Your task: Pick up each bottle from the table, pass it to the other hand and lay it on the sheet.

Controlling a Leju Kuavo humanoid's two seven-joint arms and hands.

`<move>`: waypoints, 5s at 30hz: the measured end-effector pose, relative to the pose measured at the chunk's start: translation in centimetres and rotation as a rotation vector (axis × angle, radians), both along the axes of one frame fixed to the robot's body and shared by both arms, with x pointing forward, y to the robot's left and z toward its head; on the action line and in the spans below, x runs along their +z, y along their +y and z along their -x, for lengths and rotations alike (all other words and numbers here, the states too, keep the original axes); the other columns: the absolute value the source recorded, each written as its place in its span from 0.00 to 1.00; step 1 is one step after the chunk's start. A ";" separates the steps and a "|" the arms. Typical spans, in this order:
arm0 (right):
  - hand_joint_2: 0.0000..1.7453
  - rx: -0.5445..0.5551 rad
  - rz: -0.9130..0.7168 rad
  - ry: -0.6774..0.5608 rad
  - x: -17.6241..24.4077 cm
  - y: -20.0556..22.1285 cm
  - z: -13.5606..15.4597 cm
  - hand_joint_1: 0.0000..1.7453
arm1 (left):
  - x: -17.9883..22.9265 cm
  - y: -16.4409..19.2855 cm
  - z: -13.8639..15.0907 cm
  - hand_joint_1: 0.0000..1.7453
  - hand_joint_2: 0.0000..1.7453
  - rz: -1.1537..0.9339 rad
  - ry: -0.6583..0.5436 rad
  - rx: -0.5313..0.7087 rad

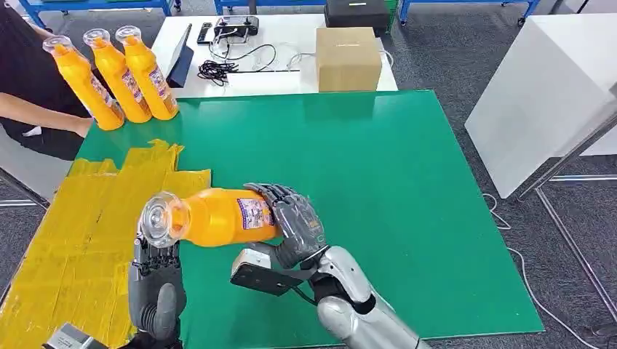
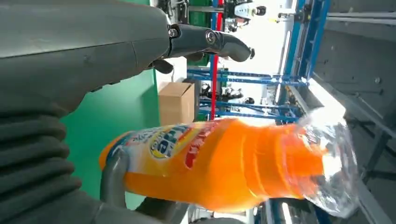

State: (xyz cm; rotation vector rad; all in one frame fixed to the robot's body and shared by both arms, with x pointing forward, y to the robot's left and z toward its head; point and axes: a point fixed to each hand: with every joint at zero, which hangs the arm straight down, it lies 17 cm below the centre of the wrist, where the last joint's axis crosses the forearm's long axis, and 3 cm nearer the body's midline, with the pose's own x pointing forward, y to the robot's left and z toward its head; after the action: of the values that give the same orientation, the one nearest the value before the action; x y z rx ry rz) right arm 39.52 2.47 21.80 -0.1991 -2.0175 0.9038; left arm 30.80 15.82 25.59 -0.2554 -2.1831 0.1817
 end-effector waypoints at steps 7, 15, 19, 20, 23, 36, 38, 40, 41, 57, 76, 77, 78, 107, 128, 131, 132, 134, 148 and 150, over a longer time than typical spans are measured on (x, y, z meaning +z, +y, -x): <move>1.00 0.010 -0.033 -0.005 1.4 0.4 -0.4 1.00 | 0.0 0.1 -0.1 0.00 1.00 0.002 -0.002 0.009; 1.00 0.041 -0.068 0.028 2.9 2.2 -0.9 1.00 | 0.3 0.3 -0.3 0.00 1.00 0.026 -0.013 0.010; 1.00 0.059 -0.056 0.048 2.9 3.4 -1.3 1.00 | 1.0 -0.1 -0.7 0.00 1.00 0.047 -0.026 -0.009; 1.00 0.065 -0.056 0.055 2.8 3.9 -1.3 1.00 | 1.1 -0.1 -0.8 0.00 1.00 0.058 -0.025 -0.011; 1.00 0.078 -0.056 0.059 3.0 4.7 -1.2 1.00 | 1.2 -0.1 -0.8 0.00 1.00 0.078 -0.025 -0.019; 1.00 0.104 -0.017 0.079 2.1 7.2 -0.3 1.00 | 0.9 1.1 -1.0 0.00 1.00 0.129 -0.011 0.002; 1.00 0.104 -0.012 0.081 2.0 7.3 -0.3 1.00 | 0.8 1.3 -1.0 0.00 1.00 0.131 -0.007 0.008; 1.00 0.104 -0.009 0.080 2.0 7.4 -0.2 1.00 | 0.7 1.5 -1.0 0.00 1.00 0.142 -0.003 0.008; 1.00 0.100 -0.002 0.078 1.9 7.5 -0.2 1.00 | 0.6 1.6 -1.0 0.00 1.00 0.149 0.000 0.008; 1.00 0.059 0.079 0.050 0.9 7.9 -1.0 1.00 | -0.2 2.9 -0.9 0.00 1.00 0.233 0.044 -0.014; 1.00 0.042 0.093 0.032 1.7 9.8 -3.6 1.00 | 0.7 2.9 -2.6 0.00 1.00 0.246 0.044 -0.037; 1.00 0.042 0.093 0.032 1.7 9.8 -3.6 1.00 | 0.7 2.9 -2.6 0.00 1.00 0.244 0.044 -0.037; 1.00 0.043 0.092 0.033 1.7 9.8 -3.6 1.00 | 0.7 2.9 -2.6 0.00 1.00 0.243 0.043 -0.037; 1.00 0.167 0.135 0.098 -1.3 13.0 -0.7 1.00 | -0.5 2.1 -4.3 0.00 1.00 0.038 0.095 0.104; 1.00 0.251 0.200 0.107 -3.9 14.4 2.9 1.00 | -1.9 3.1 -3.9 0.00 1.00 0.068 0.143 0.132; 1.00 0.265 0.190 0.114 -3.9 14.4 3.0 1.00 | -1.9 3.2 -4.0 0.00 1.00 0.102 0.147 0.116; 1.00 0.266 0.189 0.115 -3.9 14.4 3.0 1.00 | -1.9 3.2 -4.0 0.00 1.00 0.105 0.147 0.116; 1.00 0.267 0.187 0.118 -3.9 14.4 3.0 1.00 | -1.8 3.3 -4.1 0.00 1.00 0.122 0.148 0.109; 1.00 0.278 0.163 0.144 -3.6 14.6 3.1 1.00 | -1.3 3.8 -4.1 1.00 1.00 0.209 0.132 0.073; 1.00 0.279 0.163 0.144 -3.6 14.6 3.1 1.00 | -1.3 3.8 -4.1 1.00 1.00 0.210 0.131 0.074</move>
State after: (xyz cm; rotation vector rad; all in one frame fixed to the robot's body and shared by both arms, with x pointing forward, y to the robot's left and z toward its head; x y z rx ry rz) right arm 36.41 17.05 18.22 0.0597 -1.8669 1.2237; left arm 34.90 19.66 24.34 -0.2730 -2.0458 0.4587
